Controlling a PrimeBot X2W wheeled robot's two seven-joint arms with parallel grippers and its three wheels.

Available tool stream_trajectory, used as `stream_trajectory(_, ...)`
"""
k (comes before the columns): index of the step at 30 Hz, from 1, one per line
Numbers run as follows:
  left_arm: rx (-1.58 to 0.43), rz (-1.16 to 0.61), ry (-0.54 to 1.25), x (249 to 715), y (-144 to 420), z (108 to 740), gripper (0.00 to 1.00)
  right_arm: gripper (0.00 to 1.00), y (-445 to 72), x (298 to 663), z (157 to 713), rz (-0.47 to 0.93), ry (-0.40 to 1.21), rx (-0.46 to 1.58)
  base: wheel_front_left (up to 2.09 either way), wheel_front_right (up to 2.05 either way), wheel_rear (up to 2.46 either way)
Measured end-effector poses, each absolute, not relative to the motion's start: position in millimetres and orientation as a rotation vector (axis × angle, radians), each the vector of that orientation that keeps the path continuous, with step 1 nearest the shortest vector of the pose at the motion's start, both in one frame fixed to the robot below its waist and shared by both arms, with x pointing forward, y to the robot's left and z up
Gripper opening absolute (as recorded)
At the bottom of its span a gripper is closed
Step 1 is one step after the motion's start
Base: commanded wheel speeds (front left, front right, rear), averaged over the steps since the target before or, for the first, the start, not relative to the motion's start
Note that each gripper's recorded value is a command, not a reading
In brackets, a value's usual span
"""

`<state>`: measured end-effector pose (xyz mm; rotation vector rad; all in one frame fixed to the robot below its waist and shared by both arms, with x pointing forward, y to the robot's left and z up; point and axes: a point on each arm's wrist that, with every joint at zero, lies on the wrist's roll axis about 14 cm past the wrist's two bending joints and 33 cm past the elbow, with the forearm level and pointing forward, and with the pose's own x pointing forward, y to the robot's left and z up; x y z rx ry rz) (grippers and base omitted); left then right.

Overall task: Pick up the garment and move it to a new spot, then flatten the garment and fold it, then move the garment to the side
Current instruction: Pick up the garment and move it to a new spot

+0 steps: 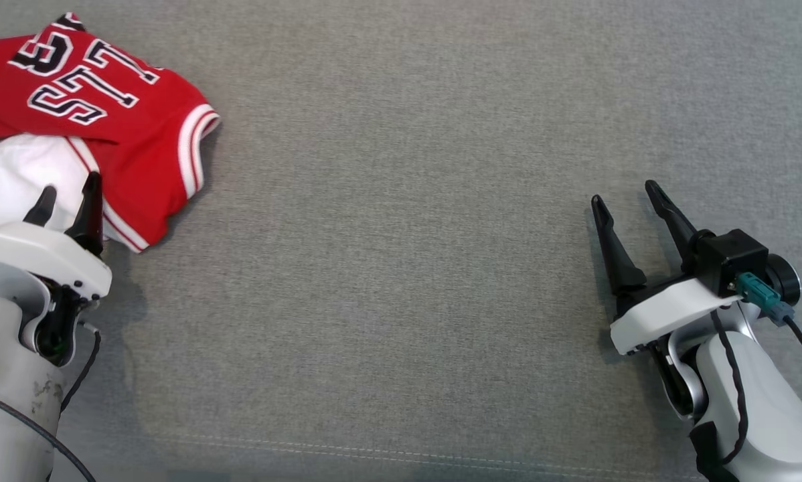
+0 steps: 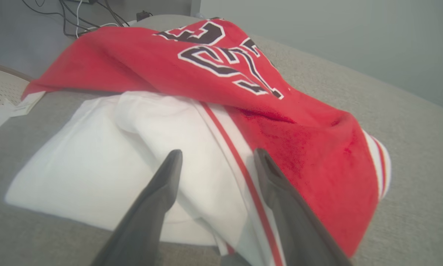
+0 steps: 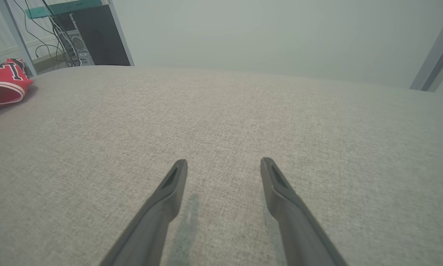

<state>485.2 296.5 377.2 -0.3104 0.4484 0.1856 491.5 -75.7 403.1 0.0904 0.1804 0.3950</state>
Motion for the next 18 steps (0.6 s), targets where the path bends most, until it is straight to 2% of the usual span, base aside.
stream_trajectory(6,-0.306,0.213,0.559,481.0,295.0,343.7,1.0,1.0,-89.8,491.1,399.9,0.365,0.187,0.079,0.0,0.0,0.0)
stream_trajectory(12,-0.291,0.209,0.58,498.6,290.2,339.0,1.0,1.0,-103.4,489.1,396.2,0.334,0.198,0.071,0.0,0.0,0.0)
stream_trajectory(13,-0.289,0.212,0.585,499.6,289.7,338.1,0.88,1.0,-104.9,488.8,396.4,0.33,0.198,0.071,0.0,0.0,0.0)
stream_trajectory(14,-0.291,0.214,0.588,500.2,288.8,337.6,0.19,1.0,-106.4,488.5,397.3,0.325,0.196,0.072,0.0,0.0,0.0)
stream_trajectory(15,-0.292,0.214,0.591,500.6,287.7,337.6,0.0,1.0,-107.4,488.3,399.1,0.321,0.193,0.073,0.0,0.0,0.0)
stream_trajectory(18,-0.287,0.19,0.576,503.0,278.2,342.5,0.0,1.0,-109.0,487.6,407.5,0.311,0.175,0.08,0.0,0.0,0.0)
